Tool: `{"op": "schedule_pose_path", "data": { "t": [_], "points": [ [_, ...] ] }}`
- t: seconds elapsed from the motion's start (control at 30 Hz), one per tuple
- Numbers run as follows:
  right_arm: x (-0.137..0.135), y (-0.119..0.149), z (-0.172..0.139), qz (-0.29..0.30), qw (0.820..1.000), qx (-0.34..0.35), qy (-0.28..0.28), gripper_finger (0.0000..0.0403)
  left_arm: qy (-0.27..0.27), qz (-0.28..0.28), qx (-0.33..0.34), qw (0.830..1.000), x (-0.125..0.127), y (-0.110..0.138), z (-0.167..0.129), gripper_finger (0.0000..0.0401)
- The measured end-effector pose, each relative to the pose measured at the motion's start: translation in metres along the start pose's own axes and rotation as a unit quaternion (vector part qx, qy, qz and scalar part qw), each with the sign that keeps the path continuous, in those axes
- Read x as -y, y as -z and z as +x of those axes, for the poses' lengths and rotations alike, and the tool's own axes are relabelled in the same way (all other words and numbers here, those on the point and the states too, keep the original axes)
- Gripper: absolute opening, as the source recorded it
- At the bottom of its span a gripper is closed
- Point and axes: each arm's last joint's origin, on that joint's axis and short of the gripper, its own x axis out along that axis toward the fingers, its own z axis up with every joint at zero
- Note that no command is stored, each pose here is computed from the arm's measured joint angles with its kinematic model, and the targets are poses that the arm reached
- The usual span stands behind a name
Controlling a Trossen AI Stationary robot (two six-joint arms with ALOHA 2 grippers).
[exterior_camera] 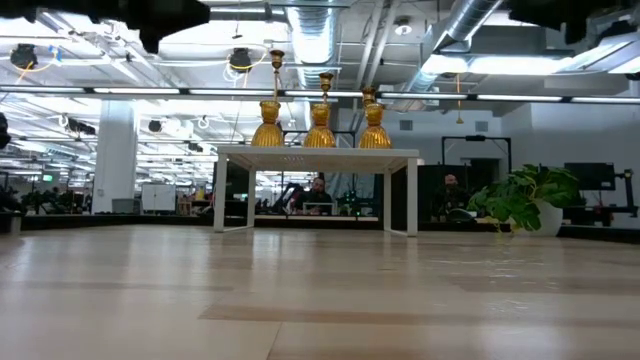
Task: Pick & Place candle stick holders
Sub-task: Return to Home Position
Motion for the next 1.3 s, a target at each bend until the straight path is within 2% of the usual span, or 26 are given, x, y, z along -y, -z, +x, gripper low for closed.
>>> {"op": "schedule_pose_path", "data": {
  "t": [0.17,0.33,0.6,0.7,0.9,1.1,1.2,1.3],
  "points": [
    [0.004,0.021,-0.015,0.040,0.998,0.036,-0.035,0.0120,0.030,-0.006,-0.008,0.999,0.003,0.026,0.002,0.0041],
    [0.007,0.045,-0.023,0.067,0.996,0.041,-0.038,0.0120,0.037,-0.021,-0.018,0.999,0.004,0.061,0.001,0.0008],
    [0.003,0.076,-0.010,0.071,0.997,-0.006,-0.036,0.0120,0.046,-0.065,-0.014,0.997,0.003,0.107,-0.008,0.0006],
    [0.002,0.087,-0.008,0.076,0.996,-0.018,-0.035,0.0120,0.046,-0.071,-0.016,0.996,0.003,0.115,-0.011,0.0005],
    [-0.001,0.119,0.000,0.071,0.994,-0.067,-0.045,0.0120,0.064,-0.069,-0.026,0.995,0.004,0.117,-0.010,0.0006],
    [-0.007,0.162,0.008,0.104,0.984,-0.095,-0.104,0.0120,0.089,-0.084,-0.046,0.991,0.006,0.121,-0.009,0.0007],
    [-0.011,0.166,0.011,0.112,0.978,-0.076,-0.157,0.0119,0.106,-0.089,-0.057,0.989,0.007,0.123,-0.009,0.0006],
    [-0.012,0.169,0.011,0.109,0.975,-0.086,-0.172,0.0114,0.123,-0.093,-0.071,0.986,0.009,0.126,-0.008,0.0005]
  ]
}}
